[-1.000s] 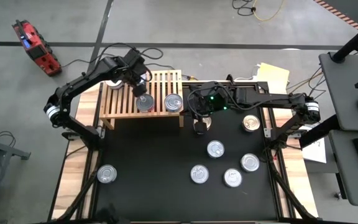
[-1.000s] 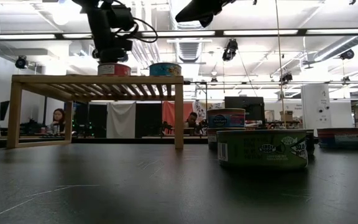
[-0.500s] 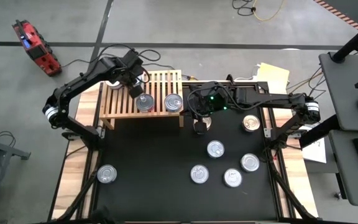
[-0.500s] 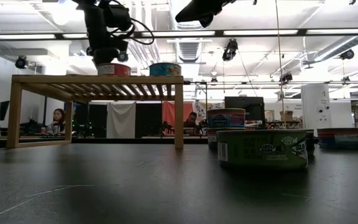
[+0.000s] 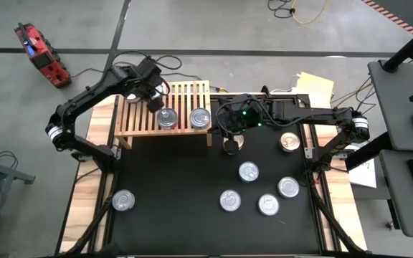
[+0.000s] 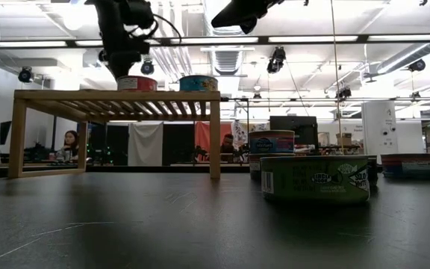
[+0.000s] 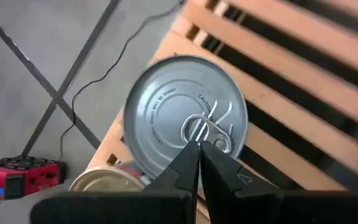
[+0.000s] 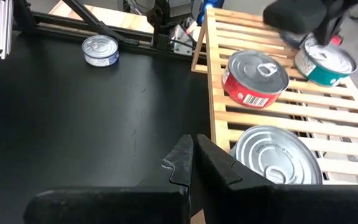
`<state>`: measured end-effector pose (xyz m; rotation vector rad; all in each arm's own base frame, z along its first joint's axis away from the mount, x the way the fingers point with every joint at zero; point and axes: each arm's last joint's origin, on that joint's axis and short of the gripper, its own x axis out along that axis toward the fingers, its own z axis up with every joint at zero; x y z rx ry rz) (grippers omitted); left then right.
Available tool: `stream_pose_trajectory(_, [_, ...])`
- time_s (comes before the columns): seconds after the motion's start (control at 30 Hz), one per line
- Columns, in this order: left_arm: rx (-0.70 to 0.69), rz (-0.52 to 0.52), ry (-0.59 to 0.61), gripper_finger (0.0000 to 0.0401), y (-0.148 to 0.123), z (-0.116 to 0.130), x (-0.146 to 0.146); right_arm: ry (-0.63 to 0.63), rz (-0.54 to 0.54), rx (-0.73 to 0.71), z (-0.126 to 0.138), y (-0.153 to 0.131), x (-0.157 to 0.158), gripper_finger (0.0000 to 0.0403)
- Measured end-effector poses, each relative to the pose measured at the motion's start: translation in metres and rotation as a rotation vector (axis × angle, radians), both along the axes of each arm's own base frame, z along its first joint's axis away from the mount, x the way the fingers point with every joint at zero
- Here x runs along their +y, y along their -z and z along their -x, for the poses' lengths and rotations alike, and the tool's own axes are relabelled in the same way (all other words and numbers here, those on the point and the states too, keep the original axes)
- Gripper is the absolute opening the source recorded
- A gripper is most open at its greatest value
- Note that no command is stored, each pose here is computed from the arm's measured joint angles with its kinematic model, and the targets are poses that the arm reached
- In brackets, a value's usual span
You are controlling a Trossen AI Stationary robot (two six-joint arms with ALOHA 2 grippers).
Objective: Stack canned seafood by type on shelf
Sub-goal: Adjust the cans on the shelf, then put the blue pink tuna can on the shelf
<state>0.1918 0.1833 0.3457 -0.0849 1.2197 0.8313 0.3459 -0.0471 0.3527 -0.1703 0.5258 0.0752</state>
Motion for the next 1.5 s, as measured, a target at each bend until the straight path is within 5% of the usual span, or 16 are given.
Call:
stream_pose_trajectory(0.17, [-0.162, -0.073, 0.001, 0.0000, -0.029, 0.010, -0.031, 0.036, -0.067, 0.027, 0.001, 0.002, 0.002, 0.0009])
stream_pose_trajectory(0.37, [-0.413, -0.124, 0.251, 0.0000, -0.048, 0.014, -0.092, 0.135, -0.068, 0.105, 0.004, 0.008, 0.013, 0.0009])
stream_pose_trajectory(0.6, [-0.638, -0.114, 0.472, 0.0000, -0.037, 0.022, -0.156, 0.182, -0.077, 0.168, 0.006, 0.013, 0.039, 0.0009])
stream_pose_trajectory(1.03, [-0.635, -0.063, 0.578, 0.0000, 0.001, 0.014, -0.218, 0.309, -0.159, 0.303, 0.018, 0.059, 0.085, 0.0009])
stream_pose_trajectory(1.5, [-0.719, -0.040, 0.668, 0.0000, 0.045, -0.025, -0.273, 0.849, -0.069, 0.279, 0.045, 0.128, 0.077, 0.0009])
